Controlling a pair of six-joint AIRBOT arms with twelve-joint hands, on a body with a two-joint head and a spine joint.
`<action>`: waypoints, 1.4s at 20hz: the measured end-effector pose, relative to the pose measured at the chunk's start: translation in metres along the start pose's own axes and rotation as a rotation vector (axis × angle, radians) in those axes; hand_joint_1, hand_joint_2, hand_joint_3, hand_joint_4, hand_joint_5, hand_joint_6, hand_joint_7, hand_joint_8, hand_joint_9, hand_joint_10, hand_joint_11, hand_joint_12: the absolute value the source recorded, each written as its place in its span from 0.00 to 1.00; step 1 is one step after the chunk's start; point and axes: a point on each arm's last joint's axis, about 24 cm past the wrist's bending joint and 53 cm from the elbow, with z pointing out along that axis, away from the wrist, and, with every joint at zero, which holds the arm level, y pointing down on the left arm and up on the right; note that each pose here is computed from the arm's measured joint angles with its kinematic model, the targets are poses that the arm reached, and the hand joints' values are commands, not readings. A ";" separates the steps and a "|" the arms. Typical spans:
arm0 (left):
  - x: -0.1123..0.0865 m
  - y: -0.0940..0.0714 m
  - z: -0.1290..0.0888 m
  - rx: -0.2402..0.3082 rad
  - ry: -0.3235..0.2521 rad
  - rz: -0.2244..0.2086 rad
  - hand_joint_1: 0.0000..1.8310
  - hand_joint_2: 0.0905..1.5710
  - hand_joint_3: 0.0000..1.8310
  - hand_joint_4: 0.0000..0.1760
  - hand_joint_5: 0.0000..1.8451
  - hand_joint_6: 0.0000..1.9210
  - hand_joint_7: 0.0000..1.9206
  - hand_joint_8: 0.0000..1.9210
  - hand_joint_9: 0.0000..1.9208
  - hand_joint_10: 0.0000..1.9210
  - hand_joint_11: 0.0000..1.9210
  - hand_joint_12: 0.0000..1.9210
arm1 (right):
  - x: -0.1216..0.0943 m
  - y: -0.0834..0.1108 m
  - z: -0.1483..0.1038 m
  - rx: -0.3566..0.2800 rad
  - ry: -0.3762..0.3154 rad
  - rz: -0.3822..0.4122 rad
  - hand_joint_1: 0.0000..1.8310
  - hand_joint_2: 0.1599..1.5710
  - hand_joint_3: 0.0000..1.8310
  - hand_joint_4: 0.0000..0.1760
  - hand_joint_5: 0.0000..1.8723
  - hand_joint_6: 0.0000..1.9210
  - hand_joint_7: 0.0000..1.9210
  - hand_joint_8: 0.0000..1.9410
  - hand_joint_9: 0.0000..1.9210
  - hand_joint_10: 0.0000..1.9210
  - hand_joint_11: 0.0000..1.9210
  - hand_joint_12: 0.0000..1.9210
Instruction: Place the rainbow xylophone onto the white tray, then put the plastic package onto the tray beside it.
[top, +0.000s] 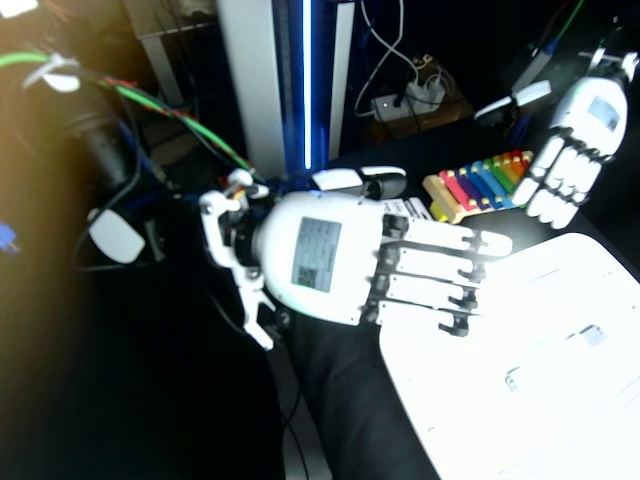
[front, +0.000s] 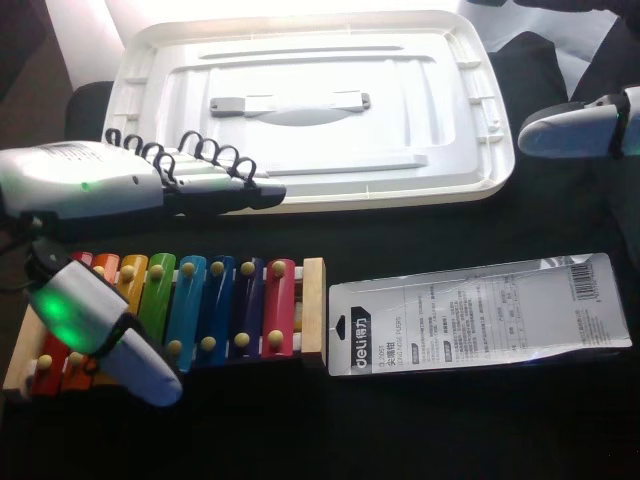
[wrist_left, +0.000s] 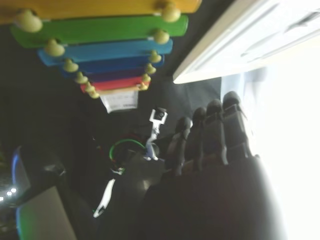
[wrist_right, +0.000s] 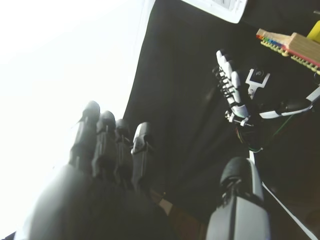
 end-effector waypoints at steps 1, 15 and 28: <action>0.001 0.001 0.002 0.000 0.002 -0.010 0.28 0.36 0.00 0.00 0.00 0.00 0.00 0.00 0.00 0.00 0.00 0.00 | 0.000 0.000 0.000 0.000 0.000 0.000 0.37 0.51 0.00 0.06 0.21 0.00 0.10 0.00 0.08 0.00 0.06 0.07; 0.021 0.015 0.014 -0.048 0.056 0.011 0.29 0.30 0.00 0.53 0.00 0.00 0.00 0.00 0.00 0.00 0.00 0.00 | 0.001 0.000 0.000 0.000 0.001 0.003 0.37 0.58 0.00 0.00 0.16 0.00 0.09 0.00 0.09 0.00 0.09 0.06; 0.048 0.028 0.023 -0.082 0.108 -0.017 0.35 0.29 0.00 0.44 0.00 0.00 0.00 0.00 0.00 0.00 0.00 0.00 | 0.001 0.000 0.000 -0.002 0.001 0.004 0.35 0.58 0.00 0.06 0.14 0.00 0.10 0.00 0.10 0.00 0.10 0.05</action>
